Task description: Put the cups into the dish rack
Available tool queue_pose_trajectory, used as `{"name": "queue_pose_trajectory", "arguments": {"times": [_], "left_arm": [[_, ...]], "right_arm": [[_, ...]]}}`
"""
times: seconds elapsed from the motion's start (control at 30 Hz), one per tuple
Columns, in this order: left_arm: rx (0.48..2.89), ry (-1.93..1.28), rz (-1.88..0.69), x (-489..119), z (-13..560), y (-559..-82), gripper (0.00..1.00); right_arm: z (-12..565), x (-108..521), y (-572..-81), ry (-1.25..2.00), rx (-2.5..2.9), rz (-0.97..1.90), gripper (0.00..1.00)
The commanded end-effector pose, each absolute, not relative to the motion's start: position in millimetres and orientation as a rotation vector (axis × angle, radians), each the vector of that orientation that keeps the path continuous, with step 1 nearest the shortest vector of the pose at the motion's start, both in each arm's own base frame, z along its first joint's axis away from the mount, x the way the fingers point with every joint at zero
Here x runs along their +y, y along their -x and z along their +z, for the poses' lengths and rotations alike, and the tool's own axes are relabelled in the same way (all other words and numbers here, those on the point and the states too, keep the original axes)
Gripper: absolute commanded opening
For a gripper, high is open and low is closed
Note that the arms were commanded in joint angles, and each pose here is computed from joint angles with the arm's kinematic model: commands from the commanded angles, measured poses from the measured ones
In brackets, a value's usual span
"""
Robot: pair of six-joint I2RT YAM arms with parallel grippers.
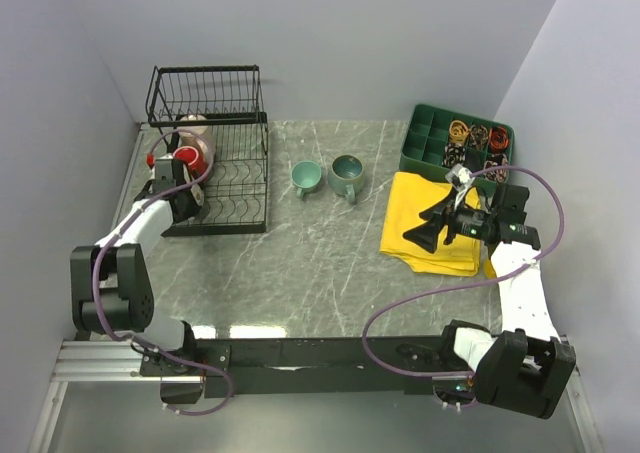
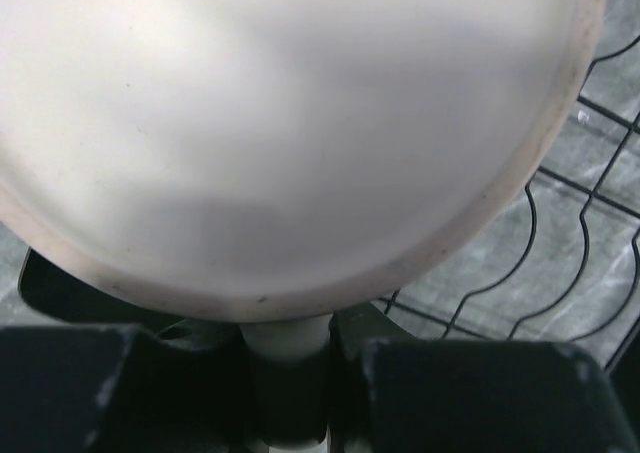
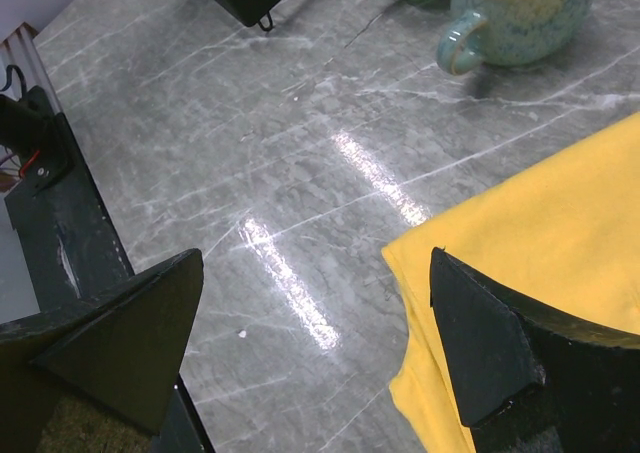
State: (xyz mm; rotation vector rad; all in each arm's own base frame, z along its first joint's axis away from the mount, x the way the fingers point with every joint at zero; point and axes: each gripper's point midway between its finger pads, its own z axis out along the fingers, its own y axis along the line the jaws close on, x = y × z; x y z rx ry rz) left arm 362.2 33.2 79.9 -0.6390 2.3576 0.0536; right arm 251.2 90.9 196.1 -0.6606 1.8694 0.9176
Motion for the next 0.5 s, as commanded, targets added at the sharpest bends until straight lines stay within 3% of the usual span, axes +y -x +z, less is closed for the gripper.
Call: {"name": "queue_pose_trajectory", "arguments": {"times": [0.0, 0.2, 0.47], "left_arm": [[2.211, 0.599, 0.097, 44, 113, -400, 0.23], [2.212, 0.590, 0.109, 44, 114, -401, 0.46], [2.138, 0.565, 0.085, 38, 149, -392, 0.62]], "right_arm": [[204, 91, -251, 0.664, 1.836, 0.922, 1.00], [204, 89, -252, 0.663, 1.837, 0.915, 1.00], [203, 85, -253, 0.649, 1.843, 0.900, 1.00]]}}
